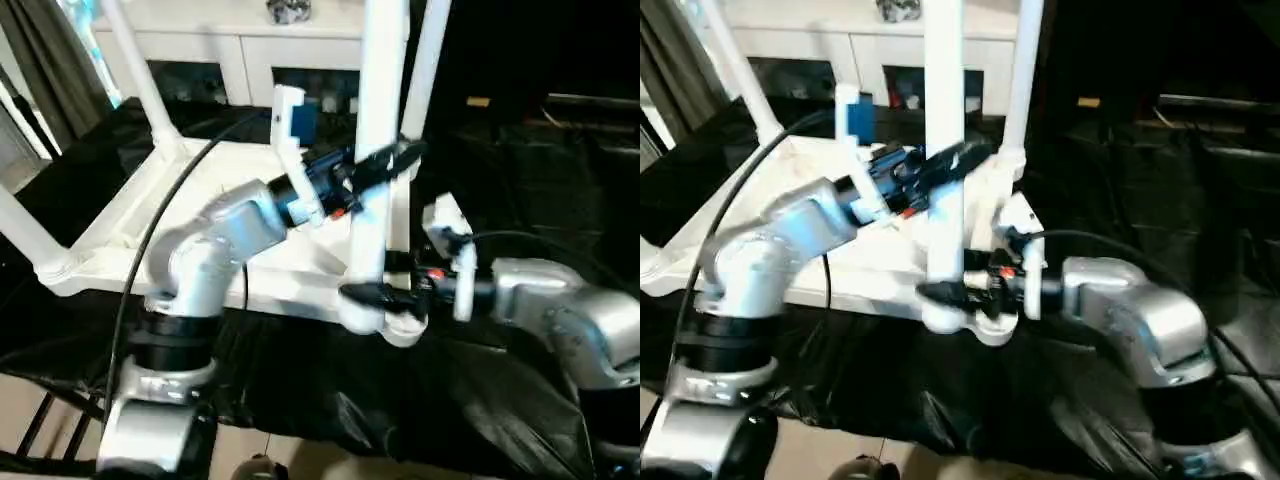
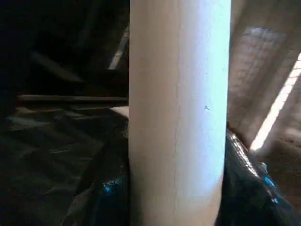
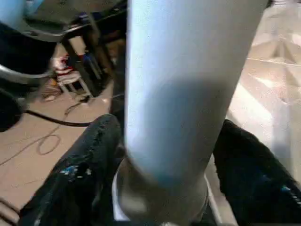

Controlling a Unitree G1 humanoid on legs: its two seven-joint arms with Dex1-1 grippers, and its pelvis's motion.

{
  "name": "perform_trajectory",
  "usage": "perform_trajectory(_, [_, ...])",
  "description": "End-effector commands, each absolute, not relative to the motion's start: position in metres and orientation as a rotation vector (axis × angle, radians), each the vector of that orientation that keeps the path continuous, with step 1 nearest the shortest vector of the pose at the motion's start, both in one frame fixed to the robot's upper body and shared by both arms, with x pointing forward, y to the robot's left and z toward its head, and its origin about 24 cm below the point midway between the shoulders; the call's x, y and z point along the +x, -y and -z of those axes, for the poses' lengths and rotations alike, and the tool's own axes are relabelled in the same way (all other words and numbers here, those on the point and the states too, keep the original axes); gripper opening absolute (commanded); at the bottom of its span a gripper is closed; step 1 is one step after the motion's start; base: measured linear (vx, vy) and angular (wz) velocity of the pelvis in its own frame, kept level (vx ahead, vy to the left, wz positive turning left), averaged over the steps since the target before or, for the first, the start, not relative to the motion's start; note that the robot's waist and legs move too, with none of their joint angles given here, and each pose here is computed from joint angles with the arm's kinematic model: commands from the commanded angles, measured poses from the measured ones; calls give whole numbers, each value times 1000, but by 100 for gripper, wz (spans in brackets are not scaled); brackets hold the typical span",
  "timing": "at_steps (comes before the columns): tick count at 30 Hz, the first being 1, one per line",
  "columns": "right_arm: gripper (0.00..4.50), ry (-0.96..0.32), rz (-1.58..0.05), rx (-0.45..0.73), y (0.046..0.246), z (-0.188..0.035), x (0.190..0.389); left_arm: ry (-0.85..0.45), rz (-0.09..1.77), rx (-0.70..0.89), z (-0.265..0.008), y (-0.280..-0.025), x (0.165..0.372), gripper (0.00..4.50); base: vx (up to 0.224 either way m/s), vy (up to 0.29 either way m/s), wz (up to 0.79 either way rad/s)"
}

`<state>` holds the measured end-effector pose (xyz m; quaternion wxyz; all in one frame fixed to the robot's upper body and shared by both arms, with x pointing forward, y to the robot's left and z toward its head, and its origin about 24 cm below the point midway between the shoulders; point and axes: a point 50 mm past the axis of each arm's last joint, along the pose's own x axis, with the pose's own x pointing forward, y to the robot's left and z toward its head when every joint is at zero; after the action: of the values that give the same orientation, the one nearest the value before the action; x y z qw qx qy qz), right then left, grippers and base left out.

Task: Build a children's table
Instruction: Pick table leg

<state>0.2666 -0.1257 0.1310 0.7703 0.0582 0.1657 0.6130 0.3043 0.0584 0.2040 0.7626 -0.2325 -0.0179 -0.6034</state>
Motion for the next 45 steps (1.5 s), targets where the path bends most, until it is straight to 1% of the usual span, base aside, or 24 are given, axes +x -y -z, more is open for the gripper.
perform_trajectory(1, [368,-362,-1370,131,128,-136,268,75,1412,-508,-215,-62,299,181,0,0,0])
perform_trajectory(3, [395,-360,-1369,117,130,-136,272,73,1450,-509,-215,-62,298,181,0,0,0])
perform_trajectory(11, [400,-360,-1385,122,130,-138,274,65,1465,-510,-214,-60,299,181,0,0,0])
perform_trajectory(16, [400,-363,-1416,159,129,-139,274,58,1482,-509,-213,-60,298,181,0,0,0])
perform_trajectory(18, [365,-373,-1441,173,128,-139,272,54,1484,-501,-212,-59,299,181,0,0,0])
perform_trajectory(20, [363,-379,-1453,176,127,-139,271,54,1485,-499,-212,-58,299,181,0,0,0])
perform_trajectory(21, [353,-385,-1463,179,126,-139,270,54,1487,-499,-212,-58,299,181,0,0,0])
perform_trajectory(22, [327,-389,-1469,181,126,-138,270,55,1489,-499,-212,-57,299,181,0,0,0])
perform_trajectory(25, [323,-392,-1473,184,126,-138,269,54,1495,-497,-212,-57,298,181,0,0,0])
perform_trajectory(26, [311,-393,-1476,185,125,-138,269,54,1497,-496,-212,-56,298,181,0,0,0])
perform_trajectory(27, [287,-396,-1481,186,125,-138,269,53,1499,-494,-212,-55,298,181,0,0,0])
perform_trajectory(29, [277,-399,-1488,187,124,-138,269,53,1500,-492,-211,-54,298,181,0,0,0])
perform_trajectory(30, [265,-403,-1494,188,123,-138,269,53,1501,-490,-211,-54,298,181,0,0,0])
perform_trajectory(31, [265,-405,-1500,189,123,-137,268,54,1501,-490,-211,-53,298,181,0,0,0])
perform_trajectory(33, [238,-408,-1506,190,122,-137,268,54,1501,-489,-212,-53,299,181,0,0,0])
perform_trajectory(34, [238,-411,-1512,191,122,-137,268,55,1501,-487,-212,-52,299,181,0,0,0])
perform_trajectory(36, [209,-413,-1517,192,121,-137,267,56,1502,-488,-212,-52,299,181,0,0,0])
perform_trajectory(40, [196,-415,-1516,191,120,-136,268,57,1502,-485,-212,-52,300,181,0,0,0])
perform_trajectory(44, [194,-411,-1502,187,120,-134,268,47,1474,-468,-210,-54,302,181,0,0,0])
perform_trajectory(45, [193,-409,-1497,186,120,-134,269,41,1450,-463,-210,-55,304,216,0,0,0])
